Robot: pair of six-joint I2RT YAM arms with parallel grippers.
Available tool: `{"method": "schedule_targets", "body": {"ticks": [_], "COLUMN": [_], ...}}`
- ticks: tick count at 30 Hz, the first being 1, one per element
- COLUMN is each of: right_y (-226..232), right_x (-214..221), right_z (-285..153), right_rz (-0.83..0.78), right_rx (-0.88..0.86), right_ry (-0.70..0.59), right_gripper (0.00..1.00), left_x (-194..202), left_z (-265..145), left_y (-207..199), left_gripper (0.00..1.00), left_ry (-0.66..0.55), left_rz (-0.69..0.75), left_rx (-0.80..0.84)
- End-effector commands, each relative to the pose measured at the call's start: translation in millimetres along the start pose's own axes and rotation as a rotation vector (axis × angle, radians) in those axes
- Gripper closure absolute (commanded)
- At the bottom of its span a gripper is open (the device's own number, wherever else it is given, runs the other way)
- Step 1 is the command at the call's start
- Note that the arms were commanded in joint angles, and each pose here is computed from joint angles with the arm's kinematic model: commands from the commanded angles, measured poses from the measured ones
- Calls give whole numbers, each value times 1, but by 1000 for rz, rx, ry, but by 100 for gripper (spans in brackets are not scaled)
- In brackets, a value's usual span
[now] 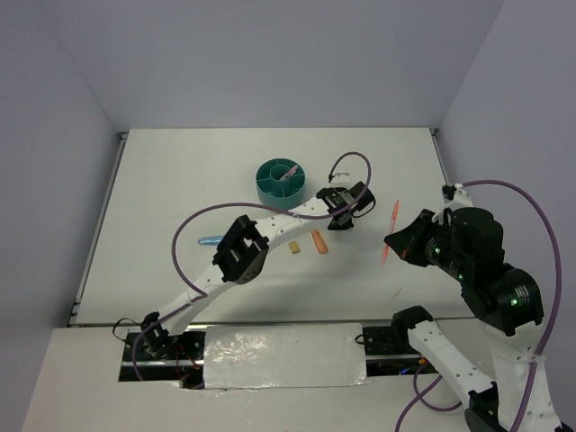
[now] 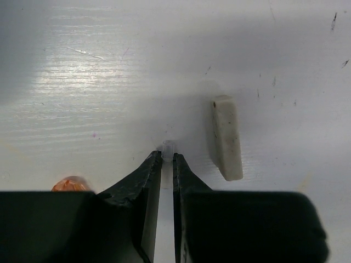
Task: Sort the stationery into containers
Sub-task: Close the pen cap on the pen.
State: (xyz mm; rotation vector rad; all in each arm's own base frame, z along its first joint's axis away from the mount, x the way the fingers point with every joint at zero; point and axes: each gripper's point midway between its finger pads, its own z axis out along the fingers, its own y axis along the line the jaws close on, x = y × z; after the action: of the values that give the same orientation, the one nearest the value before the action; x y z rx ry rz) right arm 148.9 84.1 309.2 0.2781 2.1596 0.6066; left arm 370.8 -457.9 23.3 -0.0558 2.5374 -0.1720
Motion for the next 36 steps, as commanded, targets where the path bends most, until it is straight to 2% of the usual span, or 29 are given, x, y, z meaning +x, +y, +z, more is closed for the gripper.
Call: {"method": "schedule_targets", "body": {"ticks": [1, 3, 4, 8, 9, 11, 12, 13, 18, 22, 24, 25, 29, 30, 32, 33, 34, 35, 36], "right_y": [9, 11, 11, 21, 22, 21, 21, 21, 26, 27, 26, 26, 23, 35, 42, 49, 58, 65, 79], "right_x": [-10, -10, -7, 3, 2, 5, 2, 3, 4, 9, 18, 21, 44, 44, 56, 62, 59, 62, 65], "right_z": [-8, -8, -5, 1, 1, 4, 5, 5, 9, 17, 29, 34, 62, 63, 71, 71, 75, 76, 78], "right_rz": [-8, -8, -6, 4, 9, 23, 29, 29, 41, 24, 3, -5, -20, -28, -37, -49, -64, -63, -81], "right_rx": [-37, -50, -55, -130, -140, -136, -140, -140, -163, -192, -208, -217, -277, -348, -420, -456, -488, -512, -561], "right_ry": [-41, -41, -33, -1, -8, -3, -13, -9, -2, 15, 49, 65, 129, 132, 180, 204, 196, 206, 221], "right_gripper": [100, 100, 100, 100, 100, 100, 100, 100, 100, 100, 100, 100, 100, 100, 100, 100, 100, 100, 100], "left_x": [108, 118, 119, 114, 100, 94, 71, 79, 18, -26, -32, -51, -80, -89, -107, -96, -117, -116, -131], "left_z": [50, 48, 46, 32, 20, 14, -3, -2, -49, -95, -108, -130, -172, -184, -206, -208, -236, -245, -268], "left_y": [60, 61, 61, 73, 65, 77, 63, 69, 41, 34, 37, 33, 49, 67, 75, 84, 97, 99, 113], "left_gripper": [89, 94, 99, 100, 100, 100, 100, 100, 100, 100, 100, 100, 100, 100, 100, 100, 100, 100, 100], "left_ry": [260, 282, 284, 294, 270, 280, 246, 269, 158, 72, 59, 12, -65, -88, -144, -112, -184, -197, -267], "left_rz": [100, 107, 112, 123, 104, 88, 51, 63, 48, 7, 9, -7, -42, -75, -121, -128, -153, -145, -154], "left_rx": [-207, -209, -204, -206, -167, -165, -70, -78, 138, 298, 347, 412, 519, 530, 615, 655, 715, 792, 838]}}
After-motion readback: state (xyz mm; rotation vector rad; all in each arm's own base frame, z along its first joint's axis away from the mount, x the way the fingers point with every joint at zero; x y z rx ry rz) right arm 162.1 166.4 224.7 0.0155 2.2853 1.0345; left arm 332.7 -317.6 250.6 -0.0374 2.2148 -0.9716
